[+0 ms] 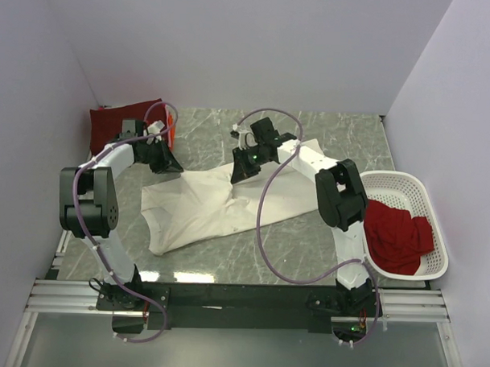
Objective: Fold and stack the t-shirts
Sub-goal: Fold the tshirt
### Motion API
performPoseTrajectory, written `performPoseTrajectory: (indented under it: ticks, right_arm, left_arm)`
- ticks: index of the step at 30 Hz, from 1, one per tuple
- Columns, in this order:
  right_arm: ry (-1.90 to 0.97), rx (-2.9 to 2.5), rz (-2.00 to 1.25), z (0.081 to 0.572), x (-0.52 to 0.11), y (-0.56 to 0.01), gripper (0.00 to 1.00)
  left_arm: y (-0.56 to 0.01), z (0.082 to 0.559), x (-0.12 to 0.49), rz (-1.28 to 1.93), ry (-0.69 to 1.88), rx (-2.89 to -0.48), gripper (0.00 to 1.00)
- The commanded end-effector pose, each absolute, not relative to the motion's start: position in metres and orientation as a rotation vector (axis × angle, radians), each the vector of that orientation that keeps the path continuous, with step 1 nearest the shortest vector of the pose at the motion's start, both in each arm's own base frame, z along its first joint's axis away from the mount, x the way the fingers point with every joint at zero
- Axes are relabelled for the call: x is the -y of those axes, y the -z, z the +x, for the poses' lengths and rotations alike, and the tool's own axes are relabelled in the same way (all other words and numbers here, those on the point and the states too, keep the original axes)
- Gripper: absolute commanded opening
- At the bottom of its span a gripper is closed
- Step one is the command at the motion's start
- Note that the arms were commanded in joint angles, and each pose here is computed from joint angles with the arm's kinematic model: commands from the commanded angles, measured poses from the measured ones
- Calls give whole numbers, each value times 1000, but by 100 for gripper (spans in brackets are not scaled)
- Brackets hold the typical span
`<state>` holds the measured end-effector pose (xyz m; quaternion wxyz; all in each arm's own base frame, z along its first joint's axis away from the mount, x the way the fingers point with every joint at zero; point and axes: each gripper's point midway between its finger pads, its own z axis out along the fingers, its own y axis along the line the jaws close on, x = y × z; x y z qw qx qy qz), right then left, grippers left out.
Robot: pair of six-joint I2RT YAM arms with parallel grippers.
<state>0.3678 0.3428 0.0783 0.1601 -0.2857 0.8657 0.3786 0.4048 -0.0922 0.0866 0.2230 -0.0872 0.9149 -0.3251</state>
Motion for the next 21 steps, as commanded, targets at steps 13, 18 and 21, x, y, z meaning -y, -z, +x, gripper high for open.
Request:
performPoseTrajectory:
  ticks: [13, 18, 21]
  right_arm:
    - [-850, -2012, -1343, 347, -306, -157, 33]
    - [-703, -1541, -1755, 280, -265, -157, 52]
    - [-614, -1504, -1946, 257, -237, -129, 56]
  left_arm:
    - [-185, 363, 57, -437, 606, -2261, 60]
    - [-157, 288, 83, -607, 777, -2360, 55]
    - [-134, 250, 98, -643, 768, -2468, 54]
